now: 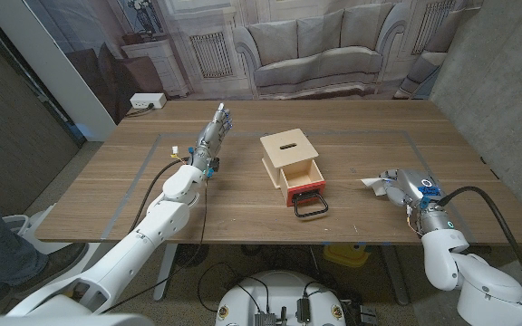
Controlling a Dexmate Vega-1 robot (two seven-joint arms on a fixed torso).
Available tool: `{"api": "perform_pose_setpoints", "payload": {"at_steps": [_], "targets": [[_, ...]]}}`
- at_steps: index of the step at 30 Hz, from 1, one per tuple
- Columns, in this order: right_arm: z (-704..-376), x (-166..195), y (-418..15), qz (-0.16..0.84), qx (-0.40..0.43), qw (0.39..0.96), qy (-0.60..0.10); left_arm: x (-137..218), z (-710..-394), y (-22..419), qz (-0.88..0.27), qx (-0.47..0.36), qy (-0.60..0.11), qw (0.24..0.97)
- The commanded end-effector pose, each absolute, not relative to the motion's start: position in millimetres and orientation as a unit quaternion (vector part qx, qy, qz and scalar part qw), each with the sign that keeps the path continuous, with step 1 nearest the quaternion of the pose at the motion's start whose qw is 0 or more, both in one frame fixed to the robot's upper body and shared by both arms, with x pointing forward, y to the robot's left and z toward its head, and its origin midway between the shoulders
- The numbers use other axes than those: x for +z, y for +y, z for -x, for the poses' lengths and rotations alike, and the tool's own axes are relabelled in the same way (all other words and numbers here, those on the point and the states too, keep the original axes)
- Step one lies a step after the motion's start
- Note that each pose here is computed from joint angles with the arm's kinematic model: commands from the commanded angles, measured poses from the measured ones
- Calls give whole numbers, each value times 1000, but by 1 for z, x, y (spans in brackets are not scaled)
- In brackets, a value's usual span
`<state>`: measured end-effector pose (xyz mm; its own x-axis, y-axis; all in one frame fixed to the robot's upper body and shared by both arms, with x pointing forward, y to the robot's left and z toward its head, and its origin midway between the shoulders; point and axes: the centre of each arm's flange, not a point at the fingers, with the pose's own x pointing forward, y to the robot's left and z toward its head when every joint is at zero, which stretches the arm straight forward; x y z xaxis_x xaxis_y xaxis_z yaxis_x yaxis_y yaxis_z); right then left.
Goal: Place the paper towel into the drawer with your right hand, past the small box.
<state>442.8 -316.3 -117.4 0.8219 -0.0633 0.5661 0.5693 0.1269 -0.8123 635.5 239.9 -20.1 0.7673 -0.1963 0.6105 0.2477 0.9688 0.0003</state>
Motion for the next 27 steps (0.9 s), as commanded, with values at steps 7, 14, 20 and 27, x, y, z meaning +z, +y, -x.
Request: {"api": "perform_pose_setpoints", "payload": {"at_steps": [7, 14, 20, 27], "targets": [[-433, -104, -307, 615, -206, 724, -235, -18, -635, 236, 39, -116, -318, 940], [-432, -99, -304, 609, -200, 726, -250, -14, -635, 233, 40, -114, -321, 939], [-430, -95, -301, 603, -198, 727, -261, -8, -634, 231, 38, -115, -323, 939], [-425, -91, -287, 606, -188, 721, -278, -9, -630, 235, 34, -117, -322, 939]]}}
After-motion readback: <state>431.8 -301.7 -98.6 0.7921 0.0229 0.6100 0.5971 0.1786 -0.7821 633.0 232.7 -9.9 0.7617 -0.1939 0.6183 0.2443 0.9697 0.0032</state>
